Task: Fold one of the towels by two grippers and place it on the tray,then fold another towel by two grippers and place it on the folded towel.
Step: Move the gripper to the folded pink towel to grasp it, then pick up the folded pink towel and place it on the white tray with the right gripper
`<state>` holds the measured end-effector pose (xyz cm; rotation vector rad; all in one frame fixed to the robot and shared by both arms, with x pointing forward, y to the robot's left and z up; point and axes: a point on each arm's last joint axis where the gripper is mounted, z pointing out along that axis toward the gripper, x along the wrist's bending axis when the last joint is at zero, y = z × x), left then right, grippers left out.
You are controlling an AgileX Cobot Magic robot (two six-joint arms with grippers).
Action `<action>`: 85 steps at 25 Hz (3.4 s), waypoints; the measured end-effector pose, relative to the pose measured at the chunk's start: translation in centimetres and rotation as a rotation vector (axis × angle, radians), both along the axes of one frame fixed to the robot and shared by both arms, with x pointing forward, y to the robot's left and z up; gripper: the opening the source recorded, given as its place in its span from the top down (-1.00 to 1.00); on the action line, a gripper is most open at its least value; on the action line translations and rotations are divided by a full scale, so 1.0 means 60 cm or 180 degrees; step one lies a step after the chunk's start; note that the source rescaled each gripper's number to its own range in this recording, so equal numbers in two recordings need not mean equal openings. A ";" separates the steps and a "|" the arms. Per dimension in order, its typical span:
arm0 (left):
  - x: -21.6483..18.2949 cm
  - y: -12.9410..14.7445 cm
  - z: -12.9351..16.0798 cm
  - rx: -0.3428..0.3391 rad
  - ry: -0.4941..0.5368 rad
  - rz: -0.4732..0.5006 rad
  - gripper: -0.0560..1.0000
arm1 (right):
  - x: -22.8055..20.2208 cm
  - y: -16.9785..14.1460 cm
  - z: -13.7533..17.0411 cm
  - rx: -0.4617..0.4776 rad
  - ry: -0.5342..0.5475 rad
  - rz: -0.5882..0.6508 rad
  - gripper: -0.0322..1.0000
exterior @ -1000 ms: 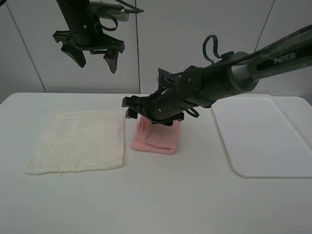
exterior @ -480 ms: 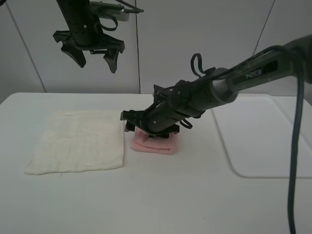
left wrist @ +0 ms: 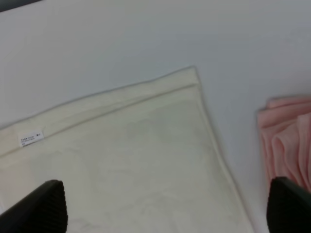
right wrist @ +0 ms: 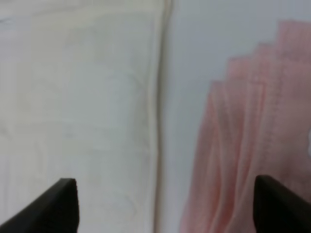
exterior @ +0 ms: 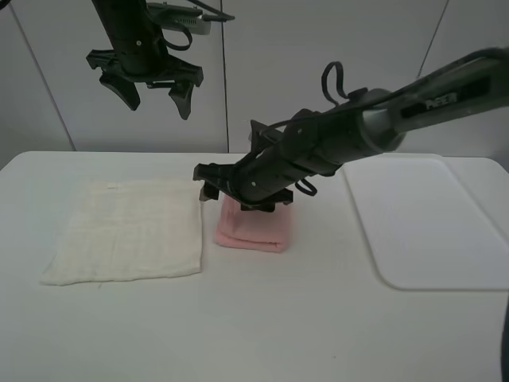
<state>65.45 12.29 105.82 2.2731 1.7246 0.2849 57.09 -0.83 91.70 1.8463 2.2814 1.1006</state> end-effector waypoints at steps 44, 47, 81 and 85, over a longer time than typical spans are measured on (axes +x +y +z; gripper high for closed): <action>-0.131 0.046 0.084 -0.0292 0.0053 0.0078 -1.00 | 0.056 -0.118 -0.068 -0.0494 0.0735 -0.0347 -0.41; -0.131 0.046 0.084 -0.0293 0.0050 0.0078 -1.00 | 0.056 -0.117 -0.070 -0.0471 0.0758 -0.0360 -0.25; -0.131 0.046 0.084 -0.0294 0.0047 0.0078 -1.00 | 0.072 -0.250 0.087 -0.0835 0.0386 -0.0339 0.87; -0.131 0.046 0.084 -0.0294 0.0047 0.0078 -1.00 | 0.085 -0.314 0.089 -0.0944 0.0466 -0.0447 0.87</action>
